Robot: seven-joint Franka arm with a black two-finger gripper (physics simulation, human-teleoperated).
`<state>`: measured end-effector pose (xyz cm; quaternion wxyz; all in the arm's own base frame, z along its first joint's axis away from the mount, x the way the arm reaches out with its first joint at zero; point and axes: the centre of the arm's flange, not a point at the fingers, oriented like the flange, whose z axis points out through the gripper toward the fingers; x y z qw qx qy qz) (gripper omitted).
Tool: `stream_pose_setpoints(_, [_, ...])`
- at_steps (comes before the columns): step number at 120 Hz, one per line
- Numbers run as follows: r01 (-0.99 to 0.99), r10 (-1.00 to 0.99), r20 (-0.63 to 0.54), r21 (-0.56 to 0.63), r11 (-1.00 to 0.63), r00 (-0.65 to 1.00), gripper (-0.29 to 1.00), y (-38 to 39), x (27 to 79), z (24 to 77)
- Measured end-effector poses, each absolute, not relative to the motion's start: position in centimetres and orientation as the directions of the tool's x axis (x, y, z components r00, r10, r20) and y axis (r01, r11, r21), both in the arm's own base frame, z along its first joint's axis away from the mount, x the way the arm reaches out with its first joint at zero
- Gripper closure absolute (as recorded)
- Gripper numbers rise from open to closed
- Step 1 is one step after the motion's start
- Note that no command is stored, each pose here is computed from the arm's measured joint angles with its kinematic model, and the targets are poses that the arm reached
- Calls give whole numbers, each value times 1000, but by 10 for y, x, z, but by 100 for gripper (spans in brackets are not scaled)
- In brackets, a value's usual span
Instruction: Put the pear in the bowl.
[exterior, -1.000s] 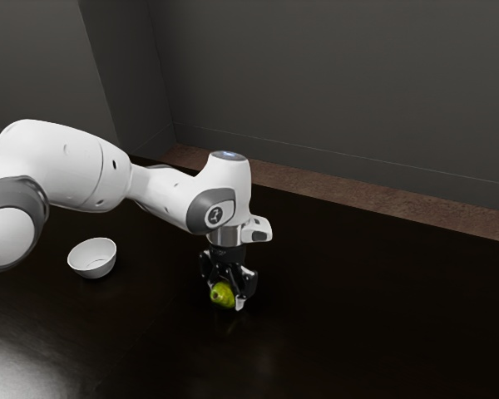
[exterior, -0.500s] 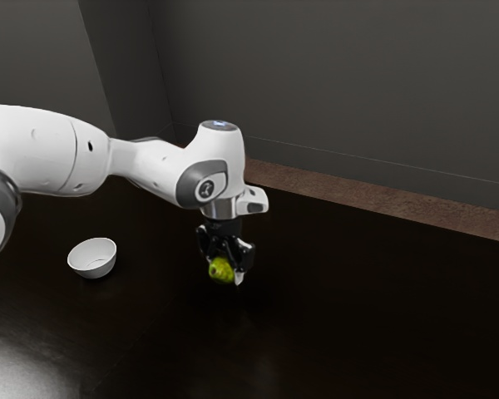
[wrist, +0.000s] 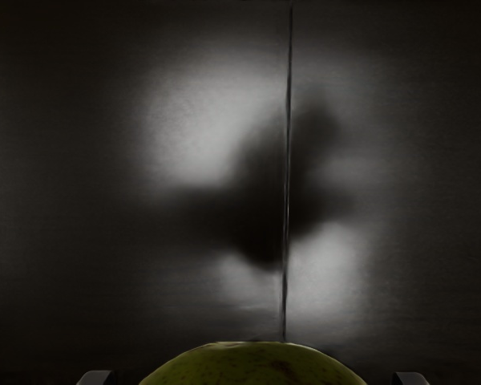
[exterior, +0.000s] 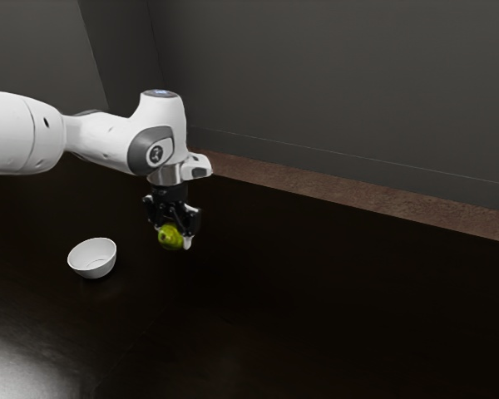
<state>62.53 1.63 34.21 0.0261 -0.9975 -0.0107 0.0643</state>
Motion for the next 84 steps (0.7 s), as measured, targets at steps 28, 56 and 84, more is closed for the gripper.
stream_pose_setpoints(28, [69, 79, -133, -78, -995, 988, 37, 94, 618, 348])
stream_pose_setpoints(56, [81, 92, -126, -84, -993, 988, 37, 150, 602, 367])
stream_pose_setpoints(84, [54, 63, -174, -58, -997, 983, 37, 164, 538, 370])
